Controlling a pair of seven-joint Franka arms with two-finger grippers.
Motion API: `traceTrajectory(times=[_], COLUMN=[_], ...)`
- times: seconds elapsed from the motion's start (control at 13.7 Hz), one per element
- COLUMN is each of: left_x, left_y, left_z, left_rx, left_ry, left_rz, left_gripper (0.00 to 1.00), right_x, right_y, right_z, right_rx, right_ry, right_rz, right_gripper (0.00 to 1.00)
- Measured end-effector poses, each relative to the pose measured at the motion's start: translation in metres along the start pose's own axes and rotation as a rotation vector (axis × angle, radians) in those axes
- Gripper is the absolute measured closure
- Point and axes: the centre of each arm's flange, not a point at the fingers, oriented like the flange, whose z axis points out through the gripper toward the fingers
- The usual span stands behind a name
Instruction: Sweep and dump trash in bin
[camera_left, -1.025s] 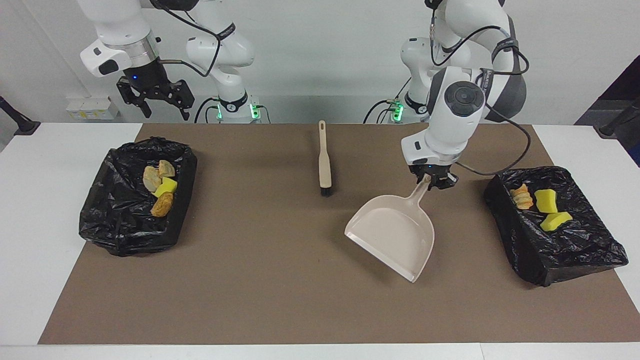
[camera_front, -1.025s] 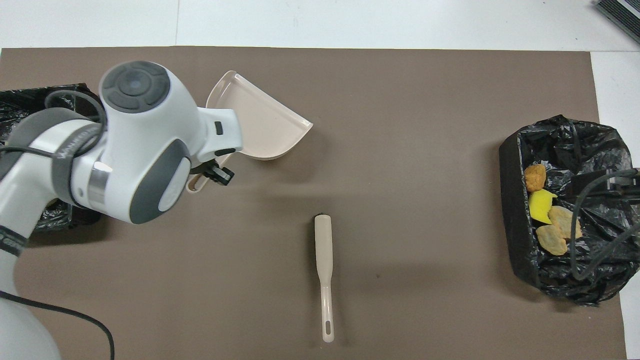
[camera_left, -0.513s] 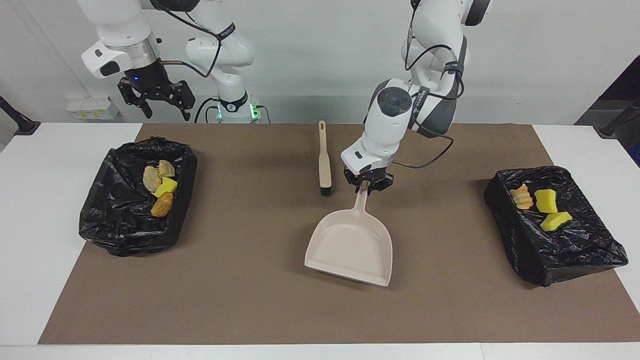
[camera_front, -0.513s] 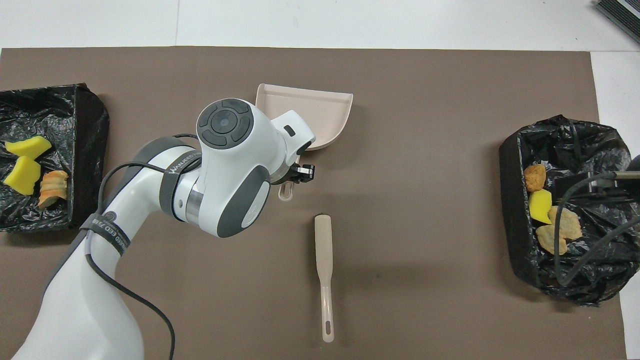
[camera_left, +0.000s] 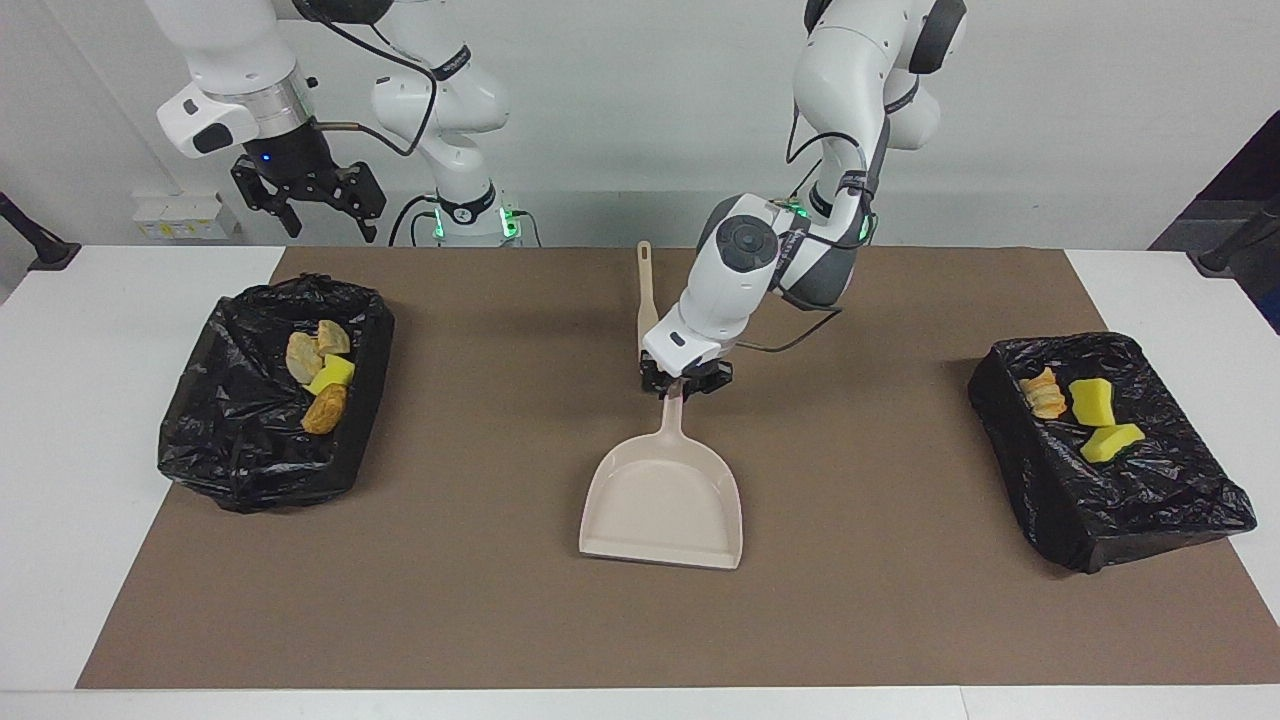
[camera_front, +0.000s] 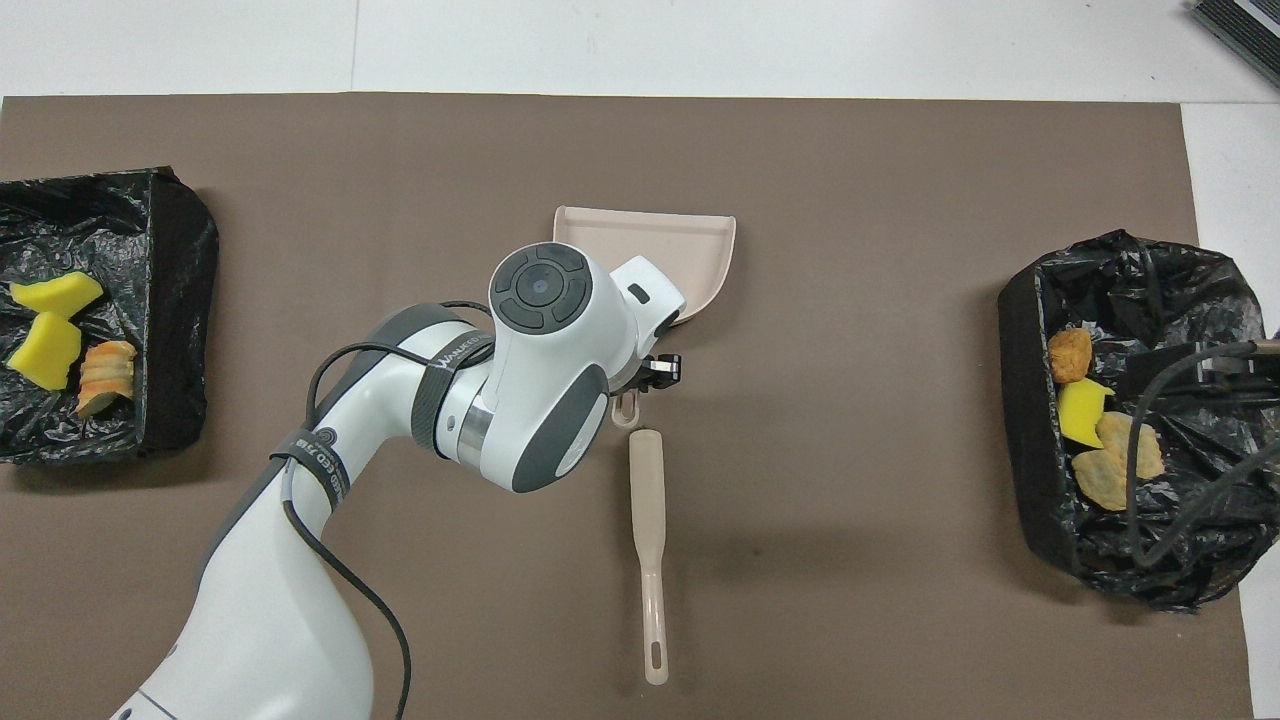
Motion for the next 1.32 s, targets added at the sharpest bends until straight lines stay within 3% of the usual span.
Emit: traceTrajectory(times=[0.15,0.22,0.59,0.88,1.32], left_x=[0.001,0.000,0.012,0.035,0.041], left_y=[-0.007,-0.013,-0.080,-0.170,-0.335], left_z=[-0.016,-0.032,-0.092,-0.120,-0.179], left_rx=[0.010,0.015,0.049,0.099,0.092], left_ry=[-0.010,-0.015,-0.025,-0.013,-0.022], left_rz=[-0.045,-0.087,-0.230,-0.184,0.012], left_gripper=[0.62,0.54,0.00,0.00,0.00], right_x=[0.000,0.000,0.000,-0.001,-0.001], right_y=[0.000,0.000,0.000,-0.003,-0.004], right_z=[0.000,0.000,0.000,-0.001,-0.014], right_rx=[0.000,0.000,0.000,0.000,0.001], right_ry=[0.000,0.000,0.000,0.002,0.031], right_rz=[0.000,0.000,0.000,-0.010,-0.084], right_gripper=[0.00,0.00,0.00,0.00,0.00])
